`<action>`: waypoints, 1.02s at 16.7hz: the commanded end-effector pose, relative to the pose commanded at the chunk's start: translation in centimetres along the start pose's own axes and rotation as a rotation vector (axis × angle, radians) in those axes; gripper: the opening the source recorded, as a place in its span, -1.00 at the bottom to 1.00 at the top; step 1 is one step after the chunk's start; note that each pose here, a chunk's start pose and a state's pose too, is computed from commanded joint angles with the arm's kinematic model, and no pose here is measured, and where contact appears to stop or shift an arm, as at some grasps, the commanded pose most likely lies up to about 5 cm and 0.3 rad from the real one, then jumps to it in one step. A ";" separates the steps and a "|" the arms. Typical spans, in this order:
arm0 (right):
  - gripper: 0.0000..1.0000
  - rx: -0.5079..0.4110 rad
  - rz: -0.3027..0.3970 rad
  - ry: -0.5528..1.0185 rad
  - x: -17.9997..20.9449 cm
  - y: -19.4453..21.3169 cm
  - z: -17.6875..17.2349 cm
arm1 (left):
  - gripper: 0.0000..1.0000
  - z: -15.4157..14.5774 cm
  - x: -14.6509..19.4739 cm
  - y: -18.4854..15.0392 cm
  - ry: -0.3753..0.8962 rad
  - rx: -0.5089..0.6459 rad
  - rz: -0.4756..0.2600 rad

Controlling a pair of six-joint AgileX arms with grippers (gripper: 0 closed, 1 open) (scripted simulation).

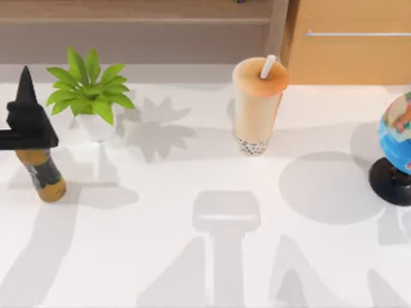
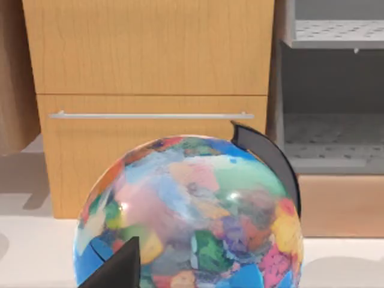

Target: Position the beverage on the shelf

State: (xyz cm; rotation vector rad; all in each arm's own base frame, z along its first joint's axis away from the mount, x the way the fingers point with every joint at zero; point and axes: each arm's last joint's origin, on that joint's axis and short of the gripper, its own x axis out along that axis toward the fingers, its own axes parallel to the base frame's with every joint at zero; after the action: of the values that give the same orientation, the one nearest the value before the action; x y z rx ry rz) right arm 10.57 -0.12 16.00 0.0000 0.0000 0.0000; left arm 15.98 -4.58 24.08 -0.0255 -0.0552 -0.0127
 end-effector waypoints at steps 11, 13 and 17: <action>1.00 0.000 0.000 0.000 0.0 0.0 0.0 | 1.00 -8.1 9.3 -21.5 0.050 0.007 -0.009; 1.00 0.000 0.000 0.000 0.0 0.0 0.0 | 1.00 -11.4 8.5 -24.7 0.055 0.014 -0.010; 1.00 0.000 0.000 0.000 0.0 0.0 0.0 | 1.00 -16.4 6.3 -28.6 0.057 0.018 -0.013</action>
State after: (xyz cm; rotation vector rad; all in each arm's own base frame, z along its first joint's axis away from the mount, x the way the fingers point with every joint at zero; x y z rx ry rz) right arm 10.57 -0.12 16.00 0.0000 0.0000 0.0000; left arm 22.80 -33.66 8.81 -0.0068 0.0015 -0.0255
